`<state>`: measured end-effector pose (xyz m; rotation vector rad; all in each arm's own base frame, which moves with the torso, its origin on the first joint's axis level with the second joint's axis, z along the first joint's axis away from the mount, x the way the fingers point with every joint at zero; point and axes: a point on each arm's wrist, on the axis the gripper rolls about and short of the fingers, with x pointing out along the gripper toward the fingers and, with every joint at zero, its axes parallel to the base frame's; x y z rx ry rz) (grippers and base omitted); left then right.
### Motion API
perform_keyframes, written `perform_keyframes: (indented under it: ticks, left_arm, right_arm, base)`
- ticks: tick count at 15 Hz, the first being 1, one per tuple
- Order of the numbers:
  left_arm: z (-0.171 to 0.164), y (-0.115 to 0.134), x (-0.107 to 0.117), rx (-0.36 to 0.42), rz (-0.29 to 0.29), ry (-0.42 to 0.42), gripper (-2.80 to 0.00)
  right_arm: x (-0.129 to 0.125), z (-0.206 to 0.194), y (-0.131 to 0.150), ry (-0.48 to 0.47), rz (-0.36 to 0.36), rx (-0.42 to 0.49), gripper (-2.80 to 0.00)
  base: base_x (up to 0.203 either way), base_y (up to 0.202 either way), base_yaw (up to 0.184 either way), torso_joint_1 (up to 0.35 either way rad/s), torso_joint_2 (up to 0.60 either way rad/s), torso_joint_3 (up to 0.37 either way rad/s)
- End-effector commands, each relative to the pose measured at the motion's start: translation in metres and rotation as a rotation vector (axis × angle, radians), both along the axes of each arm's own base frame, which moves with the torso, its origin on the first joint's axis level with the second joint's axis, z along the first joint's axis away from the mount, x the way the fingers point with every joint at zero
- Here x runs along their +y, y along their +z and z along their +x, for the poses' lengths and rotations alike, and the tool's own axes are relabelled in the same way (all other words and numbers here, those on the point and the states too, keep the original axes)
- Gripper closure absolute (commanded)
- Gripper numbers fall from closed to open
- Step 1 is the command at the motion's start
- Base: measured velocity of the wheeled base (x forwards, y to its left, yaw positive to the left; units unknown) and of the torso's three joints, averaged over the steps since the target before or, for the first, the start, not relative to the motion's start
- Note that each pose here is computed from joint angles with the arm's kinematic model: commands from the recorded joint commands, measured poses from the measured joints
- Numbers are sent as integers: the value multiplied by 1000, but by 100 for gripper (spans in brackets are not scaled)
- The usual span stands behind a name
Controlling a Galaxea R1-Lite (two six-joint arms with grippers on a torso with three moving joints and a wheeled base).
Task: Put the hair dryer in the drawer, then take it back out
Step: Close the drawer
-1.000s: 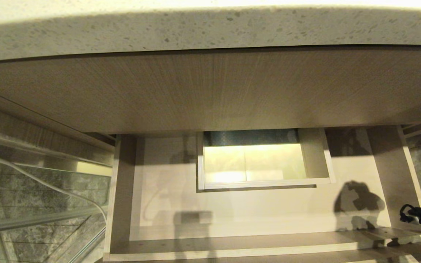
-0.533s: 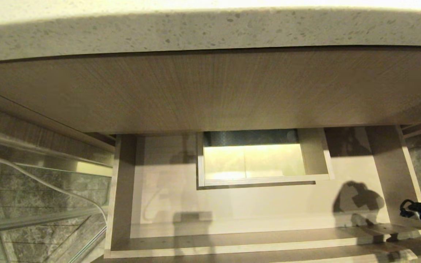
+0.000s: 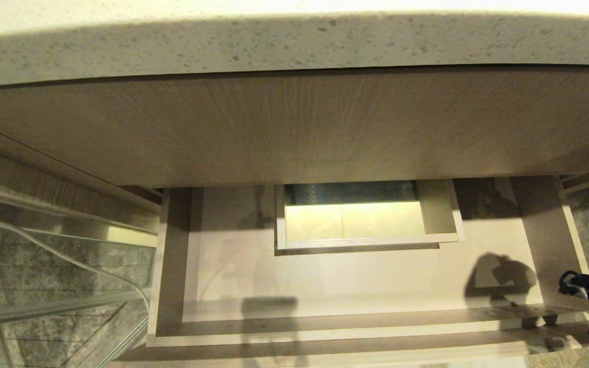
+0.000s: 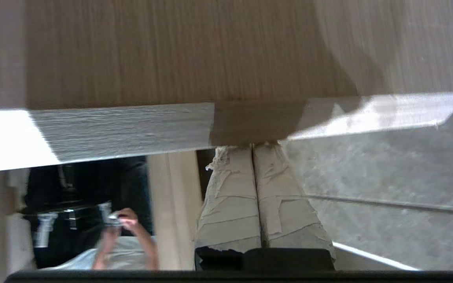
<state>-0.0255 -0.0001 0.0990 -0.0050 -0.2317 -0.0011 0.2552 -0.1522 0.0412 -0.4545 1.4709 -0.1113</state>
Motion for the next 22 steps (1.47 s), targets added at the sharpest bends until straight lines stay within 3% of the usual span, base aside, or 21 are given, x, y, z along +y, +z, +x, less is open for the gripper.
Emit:
perform_keyframes:
  ticks: [1,11,22]
  left_arm:
    - [4,-11,0,39,-1,0,0]
    - [4,-11,0,39,-1,0,0]
    - [4,-11,0,39,-1,0,0]
  right_arm:
    - [1,0,0,35,0,12,0]
    - [-5,17,29,79,-14,-149,0]
    - [-9,25,104,357,-17,-456,0]
  base:
    - [0,0,0,0,0,0]
    - [0,0,0,0,0,0]
    - [0,0,0,0,0,0]
